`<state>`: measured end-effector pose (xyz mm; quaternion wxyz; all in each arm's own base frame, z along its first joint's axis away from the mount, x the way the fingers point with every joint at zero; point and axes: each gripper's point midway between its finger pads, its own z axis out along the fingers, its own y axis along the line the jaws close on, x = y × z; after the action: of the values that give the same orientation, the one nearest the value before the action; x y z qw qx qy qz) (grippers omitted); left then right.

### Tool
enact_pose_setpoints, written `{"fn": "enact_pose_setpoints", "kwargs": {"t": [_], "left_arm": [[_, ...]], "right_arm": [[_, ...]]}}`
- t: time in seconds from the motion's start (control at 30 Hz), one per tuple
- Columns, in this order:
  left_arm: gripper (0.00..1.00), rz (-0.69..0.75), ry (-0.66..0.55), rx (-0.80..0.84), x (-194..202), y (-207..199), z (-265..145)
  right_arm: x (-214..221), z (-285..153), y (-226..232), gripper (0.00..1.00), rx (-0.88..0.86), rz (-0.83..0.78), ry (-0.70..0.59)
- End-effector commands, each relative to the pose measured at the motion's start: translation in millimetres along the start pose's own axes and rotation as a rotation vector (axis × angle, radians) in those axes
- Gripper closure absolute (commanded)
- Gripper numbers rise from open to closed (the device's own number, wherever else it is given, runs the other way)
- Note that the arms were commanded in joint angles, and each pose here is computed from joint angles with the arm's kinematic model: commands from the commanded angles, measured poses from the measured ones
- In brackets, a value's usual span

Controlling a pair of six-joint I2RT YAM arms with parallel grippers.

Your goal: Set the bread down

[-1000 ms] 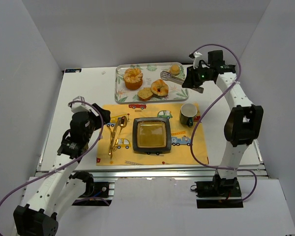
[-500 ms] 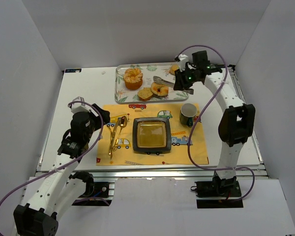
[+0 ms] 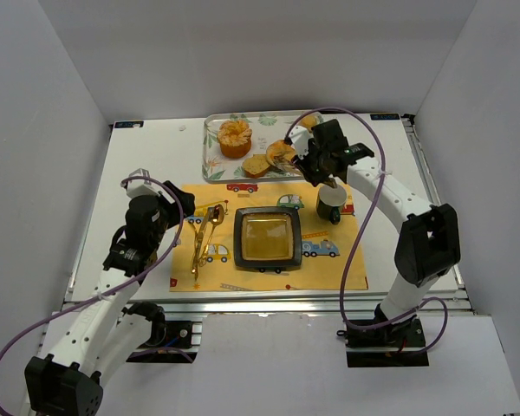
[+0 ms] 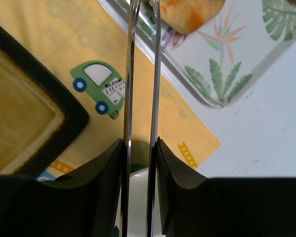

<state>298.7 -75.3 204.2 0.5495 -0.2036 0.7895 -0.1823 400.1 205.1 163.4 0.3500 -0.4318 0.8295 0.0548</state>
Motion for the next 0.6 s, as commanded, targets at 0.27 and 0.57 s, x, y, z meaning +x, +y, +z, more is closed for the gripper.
{"fn": "enact_pose_setpoints", "kwargs": {"t": [0.27,0.57], "left_arm": [[0.16,0.005,-0.021,0.017,-2.5,-0.9,-2.7],[0.16,-0.001,-0.026,0.010,-1.9,2.2,-6.3]], "right_arm": [[-15.0,-5.5,-17.3,0.57,0.170,-0.125,-0.068],[-11.2,4.4,-14.2,0.55,0.178,-0.153,-0.070]]}}
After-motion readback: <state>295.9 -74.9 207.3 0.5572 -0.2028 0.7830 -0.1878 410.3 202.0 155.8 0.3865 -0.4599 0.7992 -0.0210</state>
